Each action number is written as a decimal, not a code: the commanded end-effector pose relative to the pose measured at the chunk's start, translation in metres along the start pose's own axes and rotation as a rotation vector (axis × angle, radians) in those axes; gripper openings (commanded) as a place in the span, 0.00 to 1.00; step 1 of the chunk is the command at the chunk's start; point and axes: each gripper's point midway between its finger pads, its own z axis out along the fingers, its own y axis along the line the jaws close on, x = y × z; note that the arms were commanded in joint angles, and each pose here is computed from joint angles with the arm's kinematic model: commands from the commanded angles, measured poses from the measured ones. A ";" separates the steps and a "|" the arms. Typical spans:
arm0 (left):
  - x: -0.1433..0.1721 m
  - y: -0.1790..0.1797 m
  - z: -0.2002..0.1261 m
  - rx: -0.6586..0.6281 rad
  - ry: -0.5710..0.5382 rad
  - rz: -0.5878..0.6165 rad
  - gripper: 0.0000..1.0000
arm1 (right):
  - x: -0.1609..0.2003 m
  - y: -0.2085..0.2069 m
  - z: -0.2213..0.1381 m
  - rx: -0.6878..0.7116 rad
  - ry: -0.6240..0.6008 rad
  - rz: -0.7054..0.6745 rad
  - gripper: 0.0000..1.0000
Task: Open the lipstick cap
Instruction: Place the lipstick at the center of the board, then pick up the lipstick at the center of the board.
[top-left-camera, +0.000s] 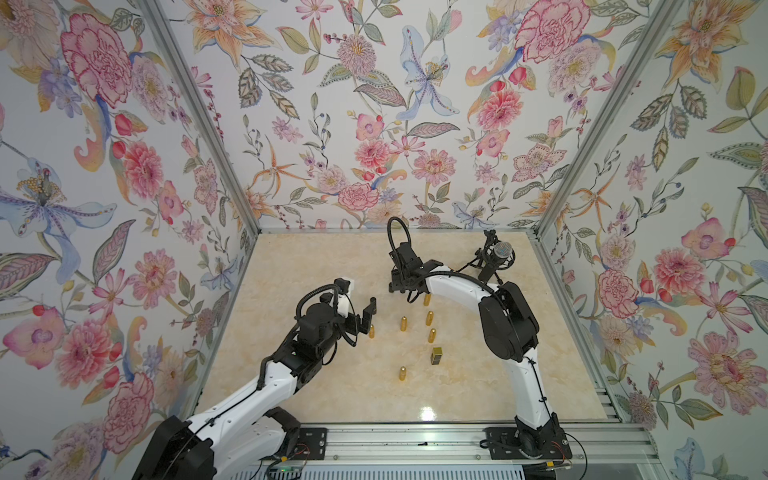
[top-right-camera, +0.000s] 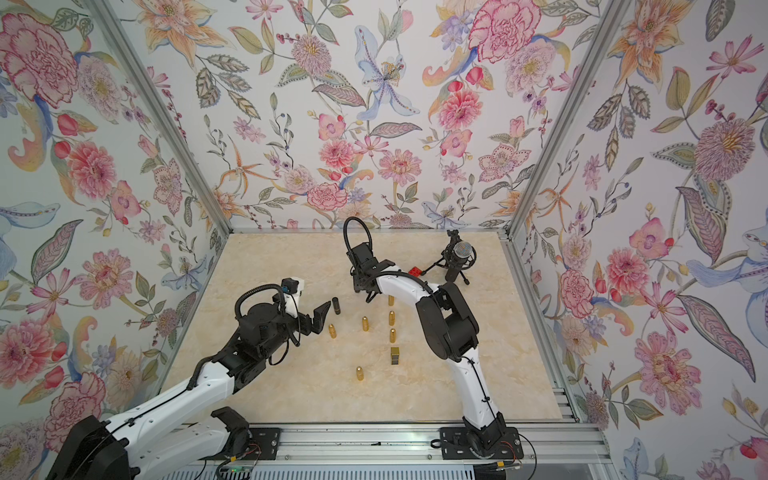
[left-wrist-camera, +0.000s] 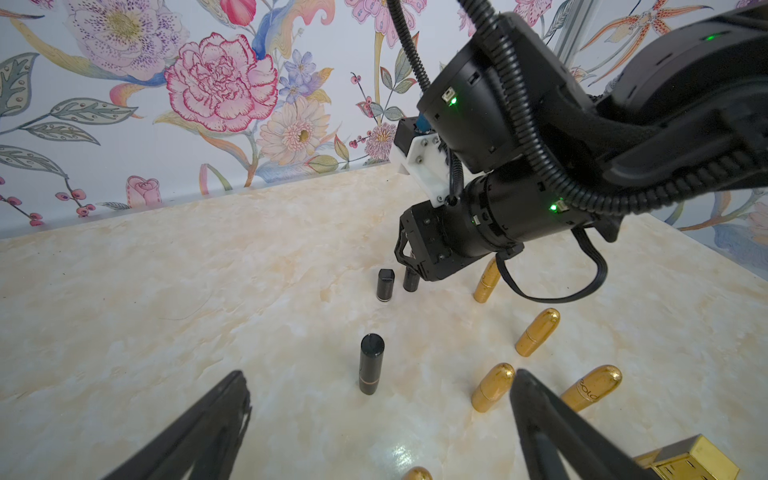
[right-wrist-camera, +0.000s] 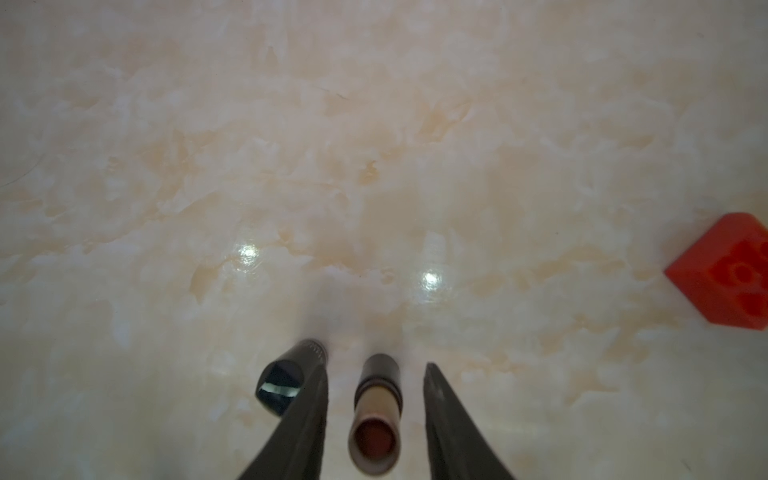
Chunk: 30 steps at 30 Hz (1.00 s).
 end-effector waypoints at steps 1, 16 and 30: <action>-0.013 -0.001 -0.001 0.017 -0.025 0.018 0.99 | -0.030 -0.010 -0.045 -0.008 -0.087 0.036 0.42; -0.019 -0.029 0.018 0.130 -0.007 0.051 0.99 | 0.020 -0.083 -0.077 0.003 0.090 0.141 0.47; -0.015 -0.045 0.025 0.158 0.011 0.091 0.99 | 0.054 -0.071 -0.045 0.018 0.192 0.102 0.44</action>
